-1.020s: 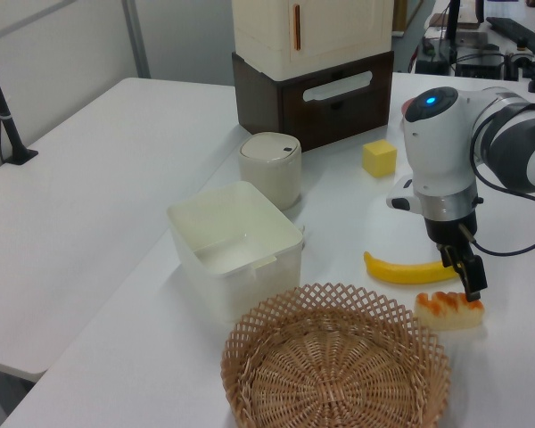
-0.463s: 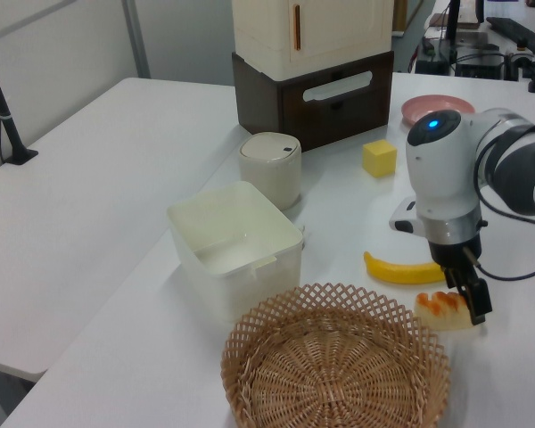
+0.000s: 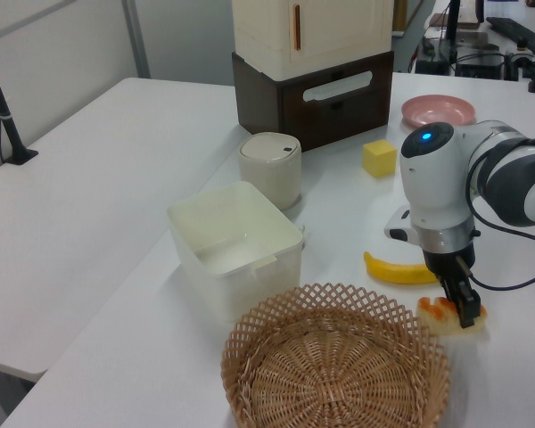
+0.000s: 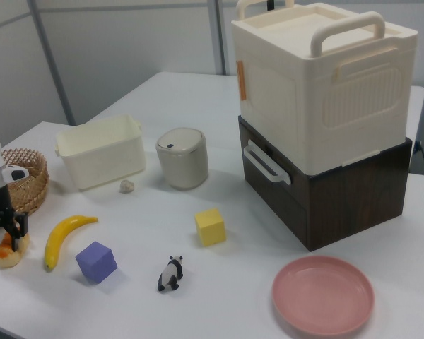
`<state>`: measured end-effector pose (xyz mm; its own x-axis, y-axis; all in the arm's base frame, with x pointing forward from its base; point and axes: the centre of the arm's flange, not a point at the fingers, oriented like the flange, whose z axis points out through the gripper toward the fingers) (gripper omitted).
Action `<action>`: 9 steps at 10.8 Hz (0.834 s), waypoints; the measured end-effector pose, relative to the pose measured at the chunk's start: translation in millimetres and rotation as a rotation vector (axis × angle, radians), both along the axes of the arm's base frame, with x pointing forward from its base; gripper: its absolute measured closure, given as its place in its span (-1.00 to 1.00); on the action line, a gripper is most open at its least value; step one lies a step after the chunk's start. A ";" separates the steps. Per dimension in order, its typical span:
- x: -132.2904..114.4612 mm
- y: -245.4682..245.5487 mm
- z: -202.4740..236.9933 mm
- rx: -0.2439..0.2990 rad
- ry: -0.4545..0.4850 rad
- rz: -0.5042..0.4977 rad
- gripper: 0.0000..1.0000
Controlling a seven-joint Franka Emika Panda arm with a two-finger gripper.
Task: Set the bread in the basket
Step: 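Lift the bread up off the table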
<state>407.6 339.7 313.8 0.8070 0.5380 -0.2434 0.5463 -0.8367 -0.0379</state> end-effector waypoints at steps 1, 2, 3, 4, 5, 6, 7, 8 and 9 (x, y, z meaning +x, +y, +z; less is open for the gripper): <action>0.5 0.3 1.3 0.002 -0.002 0.000 0.23; 0.8 0.6 3.7 0.005 -0.006 0.000 0.47; 0.7 0.5 7.4 0.007 -0.008 -0.001 0.72; -0.2 -0.5 13.1 0.007 -0.007 0.000 0.73; -2.0 -3.1 24.7 0.001 0.002 0.000 0.75; -3.2 -8.1 43.0 -0.002 0.010 -0.004 0.75; -2.8 -16.5 66.8 -0.002 0.013 -0.015 0.74; -0.1 -26.1 92.0 0.005 0.007 -0.031 0.74; 4.2 -35.4 115.4 0.014 -0.002 -0.048 0.74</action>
